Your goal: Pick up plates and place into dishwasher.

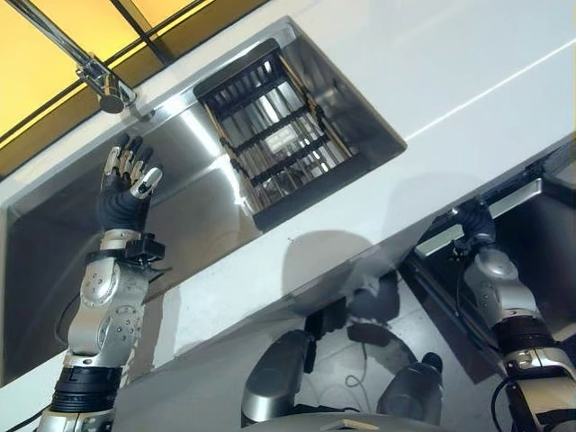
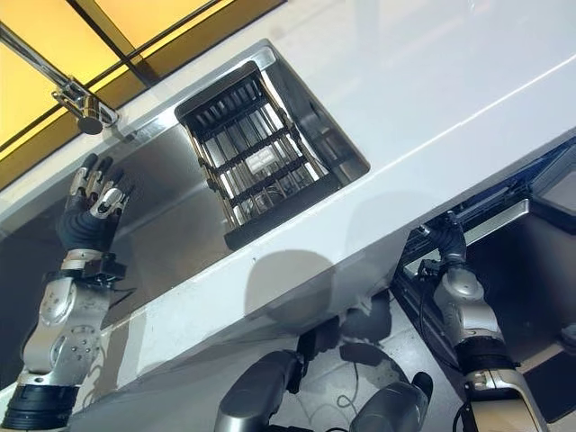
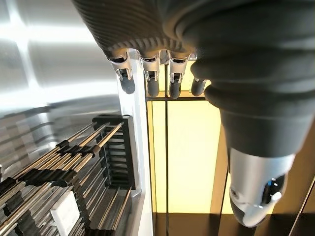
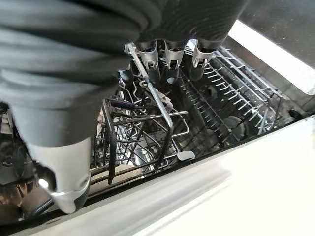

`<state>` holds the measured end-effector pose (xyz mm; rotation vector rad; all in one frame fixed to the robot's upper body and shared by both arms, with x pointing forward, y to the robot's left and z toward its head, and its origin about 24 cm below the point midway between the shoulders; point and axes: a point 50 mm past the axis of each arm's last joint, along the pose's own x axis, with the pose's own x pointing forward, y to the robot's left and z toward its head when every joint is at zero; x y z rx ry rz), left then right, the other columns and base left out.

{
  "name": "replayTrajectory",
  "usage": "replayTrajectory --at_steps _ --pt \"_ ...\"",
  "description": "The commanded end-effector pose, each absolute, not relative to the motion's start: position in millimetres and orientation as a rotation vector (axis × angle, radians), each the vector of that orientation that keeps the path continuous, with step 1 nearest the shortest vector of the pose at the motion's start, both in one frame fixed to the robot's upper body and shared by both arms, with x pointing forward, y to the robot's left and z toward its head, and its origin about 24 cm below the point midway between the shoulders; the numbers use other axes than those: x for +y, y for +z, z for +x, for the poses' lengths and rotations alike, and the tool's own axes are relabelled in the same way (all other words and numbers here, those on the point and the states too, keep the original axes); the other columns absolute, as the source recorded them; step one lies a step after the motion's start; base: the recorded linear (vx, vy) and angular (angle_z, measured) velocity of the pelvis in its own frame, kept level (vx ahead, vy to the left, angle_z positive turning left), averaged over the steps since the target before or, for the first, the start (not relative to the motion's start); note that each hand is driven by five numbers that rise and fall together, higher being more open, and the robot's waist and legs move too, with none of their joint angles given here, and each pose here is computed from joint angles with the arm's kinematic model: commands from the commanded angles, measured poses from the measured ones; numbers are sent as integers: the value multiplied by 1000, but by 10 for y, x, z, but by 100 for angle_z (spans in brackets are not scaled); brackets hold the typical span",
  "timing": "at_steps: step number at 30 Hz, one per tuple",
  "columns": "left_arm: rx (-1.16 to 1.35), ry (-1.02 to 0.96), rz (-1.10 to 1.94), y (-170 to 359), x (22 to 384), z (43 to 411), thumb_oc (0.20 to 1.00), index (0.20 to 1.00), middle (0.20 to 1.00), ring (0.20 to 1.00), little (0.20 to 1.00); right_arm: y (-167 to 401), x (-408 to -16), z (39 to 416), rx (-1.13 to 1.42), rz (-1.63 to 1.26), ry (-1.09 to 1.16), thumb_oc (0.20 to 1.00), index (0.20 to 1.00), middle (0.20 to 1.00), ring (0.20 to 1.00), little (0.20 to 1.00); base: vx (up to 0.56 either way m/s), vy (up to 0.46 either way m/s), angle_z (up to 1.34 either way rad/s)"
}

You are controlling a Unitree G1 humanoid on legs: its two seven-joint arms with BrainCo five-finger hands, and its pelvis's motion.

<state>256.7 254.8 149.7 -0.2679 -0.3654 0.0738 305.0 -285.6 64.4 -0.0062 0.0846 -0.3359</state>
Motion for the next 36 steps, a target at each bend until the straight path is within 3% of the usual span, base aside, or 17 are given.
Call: replayTrajectory --at_steps 1,19,29,36 --pt "-455 59 -185 1715 2701 2504 1000 1000 1000 1000 1000 1251 -2583 3175 -292 59 -260 1000 1000 1000 1000 1000 -70 -177 -19" --pt "-509 18 -124 1857 2716 2537 1000 1000 1000 1000 1000 685 -2588 2744 -175 84 -450 1000 1000 1000 1000 1000 -101 -147 -31" --pt "-529 18 -111 1863 2730 2562 1000 1000 1000 1000 1000 534 -2652 2519 -180 158 -696 1000 1000 1000 1000 1000 -93 -23 -27" --pt "-533 23 -149 1812 2717 2569 1000 1000 1000 1000 1000 261 -2834 2295 -78 203 -992 1000 1000 1000 1000 1000 -61 90 -33"
